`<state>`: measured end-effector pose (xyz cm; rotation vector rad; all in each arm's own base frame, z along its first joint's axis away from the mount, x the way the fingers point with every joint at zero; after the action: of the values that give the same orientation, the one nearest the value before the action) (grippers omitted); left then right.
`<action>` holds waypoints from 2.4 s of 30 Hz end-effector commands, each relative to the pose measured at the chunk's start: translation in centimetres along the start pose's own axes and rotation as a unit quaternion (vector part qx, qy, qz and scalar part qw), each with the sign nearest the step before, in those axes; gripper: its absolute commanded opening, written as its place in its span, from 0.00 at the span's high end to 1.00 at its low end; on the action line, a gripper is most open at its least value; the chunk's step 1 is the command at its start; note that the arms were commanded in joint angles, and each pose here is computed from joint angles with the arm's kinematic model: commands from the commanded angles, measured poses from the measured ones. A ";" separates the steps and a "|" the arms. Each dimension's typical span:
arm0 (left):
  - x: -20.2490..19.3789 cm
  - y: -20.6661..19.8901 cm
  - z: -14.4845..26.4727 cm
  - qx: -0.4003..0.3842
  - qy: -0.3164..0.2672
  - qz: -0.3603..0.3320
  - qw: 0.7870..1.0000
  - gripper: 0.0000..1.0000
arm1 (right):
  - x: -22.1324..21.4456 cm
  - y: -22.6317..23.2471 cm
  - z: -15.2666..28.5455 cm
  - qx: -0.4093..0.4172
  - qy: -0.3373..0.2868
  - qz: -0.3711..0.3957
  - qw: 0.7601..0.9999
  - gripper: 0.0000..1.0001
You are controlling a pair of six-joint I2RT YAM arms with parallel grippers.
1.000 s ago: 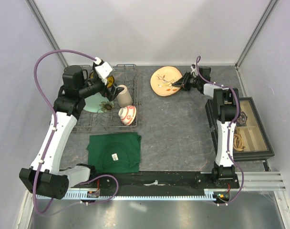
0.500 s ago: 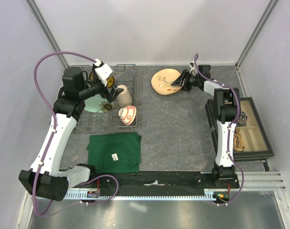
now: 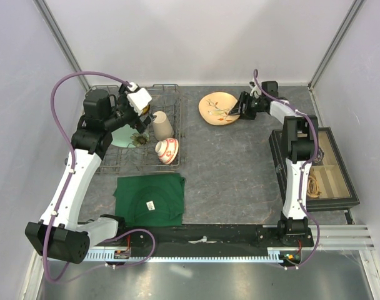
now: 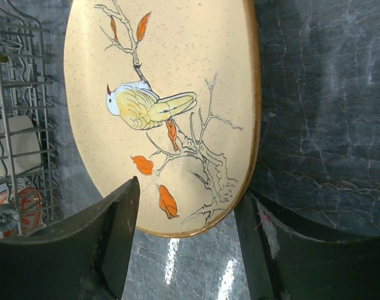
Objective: Unload the mixed dishes from the dish rack
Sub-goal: Place the plate at the center of the board, then pick up the plate from the dish rack.
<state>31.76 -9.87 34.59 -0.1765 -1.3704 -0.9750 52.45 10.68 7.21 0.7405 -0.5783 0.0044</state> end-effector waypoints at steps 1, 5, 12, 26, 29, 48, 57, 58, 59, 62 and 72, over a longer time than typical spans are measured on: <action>-0.4 1.1 0.2 0.028 0.017 -0.056 0.998 0.02 | 2.6 2.2 2.6 -0.009 -0.028 0.053 0.998 0.32; -0.9 2.0 0.1 0.049 0.037 -0.091 0.994 0.02 | 2.6 2.2 3.1 -0.019 -0.029 0.063 0.997 0.31; -2.9 3.0 -0.7 0.009 0.097 -0.250 0.963 0.00 | 3.1 3.3 5.9 -0.048 -0.037 0.113 0.992 0.29; -7.3 3.0 -1.2 -0.141 0.204 -0.362 0.899 0.01 | 2.0 6.7 11.8 -0.065 -0.041 0.215 0.974 0.02; -8.5 3.1 -1.1 -0.161 0.226 -0.372 0.886 0.01 | 1.6 6.8 11.9 -0.059 -0.037 0.214 0.974 0.02; -14.0 5.5 -3.1 -0.229 0.295 -0.381 0.846 0.11 | 0.6 6.7 11.5 -0.041 -0.024 0.203 0.978 0.02; -14.7 6.5 -3.6 -0.263 0.323 -0.383 0.825 0.36 | -0.1 5.9 11.0 -0.045 -0.014 0.199 0.979 0.04; -14.6 6.5 -3.4 -0.267 0.324 -0.382 0.823 0.38 | -0.1 5.9 10.9 -0.044 -0.013 0.200 0.979 0.04; -14.7 6.5 -3.2 -0.270 0.327 -0.383 0.820 0.42 | -0.1 5.8 10.9 -0.045 -0.013 0.199 0.979 0.04; -15.0 6.1 -3.0 -0.282 0.333 -0.378 0.817 0.46 | -0.2 5.8 10.6 -0.042 -0.012 0.197 0.980 0.05; -16.2 5.1 -2.6 -0.305 0.347 -0.354 0.814 0.57 | -0.7 5.4 10.4 -0.040 -0.009 0.193 0.980 0.06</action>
<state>38.79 -0.87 21.77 0.2294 -0.4017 -1.8501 45.46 8.19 15.94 0.5296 -0.6935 0.3102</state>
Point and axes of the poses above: each gripper's point midway between its finger pads, its own z axis back along the fingers, its own y axis along the line the jaws close on, x = y × z, the point moved 5 cm from there along z, back along the fingers, and after that the axes turned 2 degrees about z, right-handed, at the moved point
